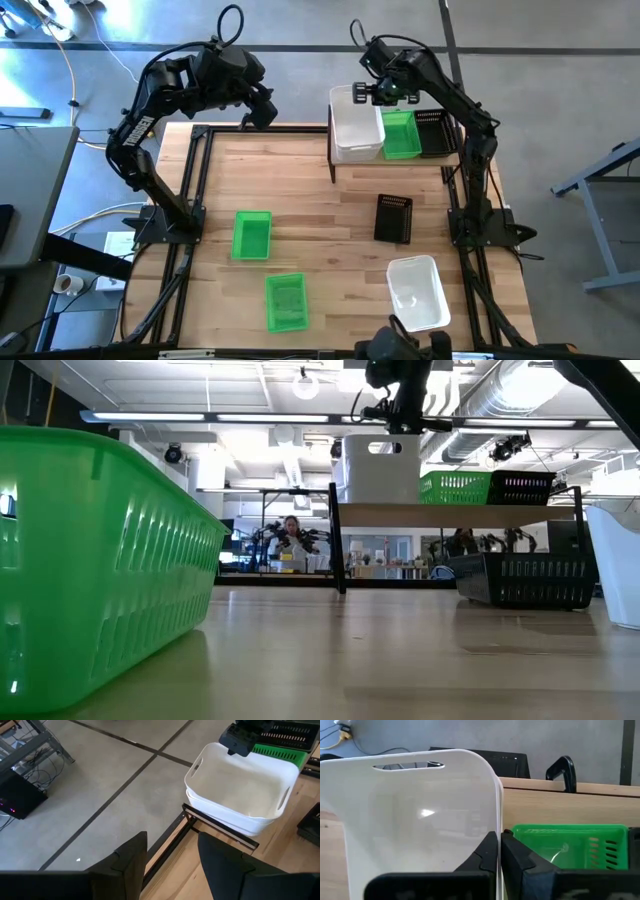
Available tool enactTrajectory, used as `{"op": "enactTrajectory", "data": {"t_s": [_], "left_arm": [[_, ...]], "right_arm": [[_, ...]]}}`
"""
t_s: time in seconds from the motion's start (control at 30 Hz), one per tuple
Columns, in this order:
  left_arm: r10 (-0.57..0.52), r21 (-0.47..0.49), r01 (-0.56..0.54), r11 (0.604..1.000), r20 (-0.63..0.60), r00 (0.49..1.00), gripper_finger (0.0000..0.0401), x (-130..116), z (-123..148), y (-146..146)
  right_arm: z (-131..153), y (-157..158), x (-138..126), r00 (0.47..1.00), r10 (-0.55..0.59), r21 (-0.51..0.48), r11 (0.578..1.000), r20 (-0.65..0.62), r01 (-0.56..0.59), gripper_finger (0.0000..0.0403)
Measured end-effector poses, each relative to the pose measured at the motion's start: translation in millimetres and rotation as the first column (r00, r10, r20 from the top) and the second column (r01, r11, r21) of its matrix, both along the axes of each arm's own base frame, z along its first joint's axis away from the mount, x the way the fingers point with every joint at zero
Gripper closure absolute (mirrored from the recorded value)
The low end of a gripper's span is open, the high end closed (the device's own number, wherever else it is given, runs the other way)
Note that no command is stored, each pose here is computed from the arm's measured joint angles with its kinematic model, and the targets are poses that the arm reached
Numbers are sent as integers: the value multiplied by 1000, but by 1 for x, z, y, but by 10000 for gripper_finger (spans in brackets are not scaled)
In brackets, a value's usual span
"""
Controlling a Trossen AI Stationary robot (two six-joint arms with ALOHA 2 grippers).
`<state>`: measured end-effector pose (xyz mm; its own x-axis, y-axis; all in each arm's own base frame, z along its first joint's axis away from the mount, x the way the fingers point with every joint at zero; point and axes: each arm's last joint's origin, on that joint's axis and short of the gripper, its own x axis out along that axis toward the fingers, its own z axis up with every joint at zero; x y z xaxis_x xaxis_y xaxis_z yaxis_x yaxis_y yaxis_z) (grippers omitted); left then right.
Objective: Stack baskets on shelf by color
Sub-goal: Stack the top white bin on top of the white bin
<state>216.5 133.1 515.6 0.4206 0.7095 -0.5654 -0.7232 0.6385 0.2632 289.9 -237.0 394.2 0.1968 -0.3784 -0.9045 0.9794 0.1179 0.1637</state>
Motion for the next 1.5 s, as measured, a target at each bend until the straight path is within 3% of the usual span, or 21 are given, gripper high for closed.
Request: {"op": "enactTrajectory", "data": {"t_s": [0.4, 0.83, 1.23, 1.5], "left_arm": [[1, 1, -1, 1000, -1, 1000, 233, 0, 0, 0], [2, 1, -2, 1000, -1, 1000, 233, 0, 0, 0], [2, 1, -2, 1000, -1, 1000, 233, 0, 0, 0], [18, -38, -19, 999, -20, 1000, 233, -3, -4, -1]], "right_arm": [[1, -1, 3, 1000, 23, -13, 1000, 20, -23, 397], [2, 1, 3, 998, 46, 2, 999, 31, -46, 292], [3, 7, -4, 985, 160, -3, 987, -71, -161, 290], [30, 25, -26, 944, 301, -72, 947, -138, -312, 290]]}}
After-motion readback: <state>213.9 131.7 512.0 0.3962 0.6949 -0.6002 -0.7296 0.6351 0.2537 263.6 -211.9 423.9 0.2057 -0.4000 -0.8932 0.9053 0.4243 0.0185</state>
